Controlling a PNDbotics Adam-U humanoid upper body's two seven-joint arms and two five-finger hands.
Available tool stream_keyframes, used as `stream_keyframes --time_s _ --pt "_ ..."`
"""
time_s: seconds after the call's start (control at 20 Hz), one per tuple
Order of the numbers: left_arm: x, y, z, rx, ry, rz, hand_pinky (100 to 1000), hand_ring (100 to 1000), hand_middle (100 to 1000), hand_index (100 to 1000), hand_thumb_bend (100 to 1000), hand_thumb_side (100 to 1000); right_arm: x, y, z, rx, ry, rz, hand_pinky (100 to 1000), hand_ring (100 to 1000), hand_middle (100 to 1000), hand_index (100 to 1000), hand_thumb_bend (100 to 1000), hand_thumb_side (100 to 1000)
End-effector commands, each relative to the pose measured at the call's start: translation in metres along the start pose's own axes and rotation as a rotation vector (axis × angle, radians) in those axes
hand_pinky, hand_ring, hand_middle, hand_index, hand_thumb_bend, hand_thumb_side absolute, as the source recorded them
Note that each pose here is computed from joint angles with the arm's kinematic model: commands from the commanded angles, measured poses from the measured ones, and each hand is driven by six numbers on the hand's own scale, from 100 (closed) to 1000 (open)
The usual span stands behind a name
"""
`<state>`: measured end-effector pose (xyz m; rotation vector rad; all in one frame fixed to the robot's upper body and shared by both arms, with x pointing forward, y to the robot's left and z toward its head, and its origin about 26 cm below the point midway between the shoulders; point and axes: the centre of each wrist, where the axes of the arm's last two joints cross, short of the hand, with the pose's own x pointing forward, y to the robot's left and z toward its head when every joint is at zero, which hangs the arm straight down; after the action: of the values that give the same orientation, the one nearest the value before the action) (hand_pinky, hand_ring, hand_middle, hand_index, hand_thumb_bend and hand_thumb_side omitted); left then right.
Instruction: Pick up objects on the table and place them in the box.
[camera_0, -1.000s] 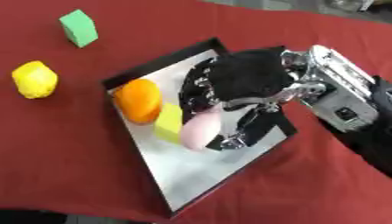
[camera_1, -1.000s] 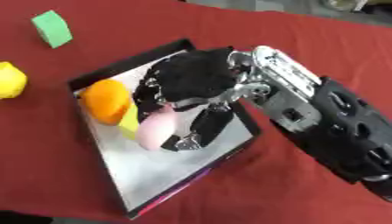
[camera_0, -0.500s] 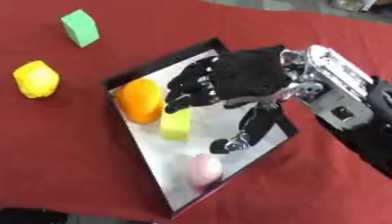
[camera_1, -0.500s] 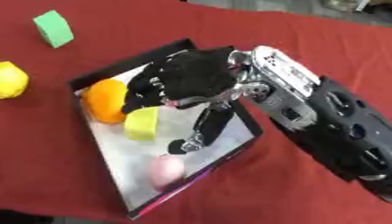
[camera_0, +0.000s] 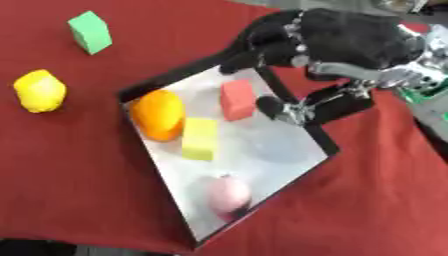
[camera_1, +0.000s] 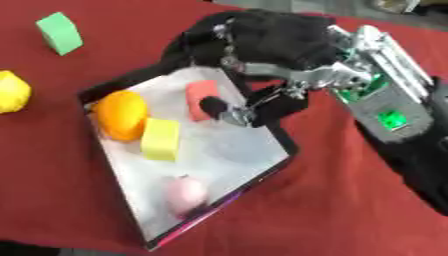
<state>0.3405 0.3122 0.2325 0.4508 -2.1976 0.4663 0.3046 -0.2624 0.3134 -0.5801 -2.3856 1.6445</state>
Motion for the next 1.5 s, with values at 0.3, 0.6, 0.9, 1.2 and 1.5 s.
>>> stream_keyframes --time_s 0.3,0.6,0.9,1.2,1.5 --pt "0.012 0.009 -0.007 0.026 -0.059 -0.024 649 881 690 745 310 630 -0.013 -0.041 0.088 -0.702 0.23 -0.45 926 813 846 883 100 539" --pt "0.016 0.015 -0.01 0.023 -0.077 -0.055 650 884 695 750 303 628 -0.011 -0.007 0.14 -0.877 0.351 -0.663 927 779 830 860 100 575" --pt "0.029 0.022 -0.022 -0.022 -0.142 -0.143 655 888 730 780 295 601 -0.006 0.018 0.158 -0.907 0.403 -0.685 921 767 814 852 100 583" --pt "0.068 0.031 -0.052 -0.315 -0.284 -0.513 716 908 789 852 351 523 -0.004 0.026 0.165 -0.879 0.447 -0.657 916 755 801 843 100 572" --pt "0.088 0.043 -0.085 -0.86 -0.13 -0.943 839 947 825 864 527 448 -0.003 0.029 0.167 -0.852 0.478 -0.639 914 748 791 837 100 568"
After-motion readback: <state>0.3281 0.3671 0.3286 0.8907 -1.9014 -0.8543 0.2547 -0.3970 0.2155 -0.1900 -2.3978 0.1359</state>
